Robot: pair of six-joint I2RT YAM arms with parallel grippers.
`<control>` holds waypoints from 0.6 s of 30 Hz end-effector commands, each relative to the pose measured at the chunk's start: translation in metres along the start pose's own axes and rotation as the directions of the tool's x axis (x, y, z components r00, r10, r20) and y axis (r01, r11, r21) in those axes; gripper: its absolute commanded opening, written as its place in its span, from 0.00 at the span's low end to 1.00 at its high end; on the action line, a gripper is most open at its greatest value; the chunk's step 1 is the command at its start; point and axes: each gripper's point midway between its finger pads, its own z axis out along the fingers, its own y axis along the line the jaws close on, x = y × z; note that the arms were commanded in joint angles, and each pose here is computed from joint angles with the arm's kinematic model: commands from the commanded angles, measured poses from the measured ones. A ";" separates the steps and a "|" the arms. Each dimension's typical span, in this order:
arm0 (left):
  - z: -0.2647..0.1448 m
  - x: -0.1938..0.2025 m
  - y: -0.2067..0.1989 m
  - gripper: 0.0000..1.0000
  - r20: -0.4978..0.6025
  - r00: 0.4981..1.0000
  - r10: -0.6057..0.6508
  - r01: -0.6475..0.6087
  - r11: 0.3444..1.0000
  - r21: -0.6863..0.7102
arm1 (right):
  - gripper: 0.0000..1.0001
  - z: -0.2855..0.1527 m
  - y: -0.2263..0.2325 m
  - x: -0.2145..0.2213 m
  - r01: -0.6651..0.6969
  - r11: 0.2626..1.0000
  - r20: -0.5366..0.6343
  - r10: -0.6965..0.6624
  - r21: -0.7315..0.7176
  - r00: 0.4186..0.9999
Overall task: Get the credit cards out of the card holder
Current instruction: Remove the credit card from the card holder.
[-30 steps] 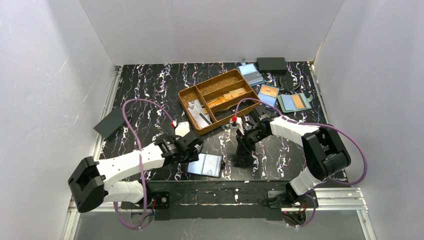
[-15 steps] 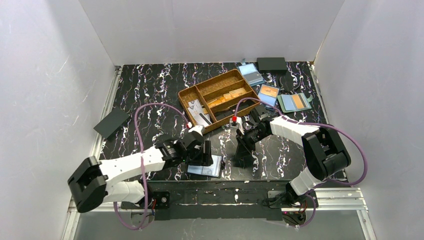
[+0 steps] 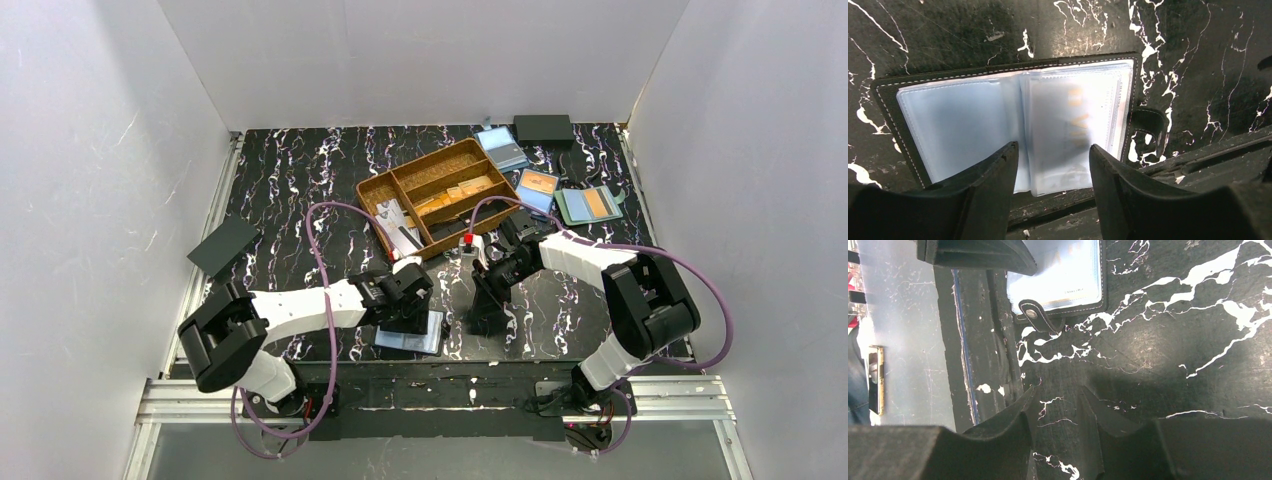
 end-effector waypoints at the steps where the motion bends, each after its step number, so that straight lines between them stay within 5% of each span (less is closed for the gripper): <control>1: -0.003 -0.003 -0.006 0.46 0.007 1.000 0.007 -0.007 1.000 0.000 | 0.41 -0.002 0.002 -0.014 0.040 0.999 0.022 -0.040 -0.020 0.999; 12: -0.004 -0.001 0.015 0.16 0.031 0.999 -0.023 0.025 0.996 -0.087 | 0.41 -0.002 0.003 -0.015 0.045 0.999 0.026 -0.044 -0.019 0.999; 18: -0.006 -0.008 0.004 0.05 0.076 0.995 -0.067 0.069 0.997 -0.020 | 0.41 -0.002 0.004 -0.014 0.044 0.999 0.024 -0.044 -0.020 0.999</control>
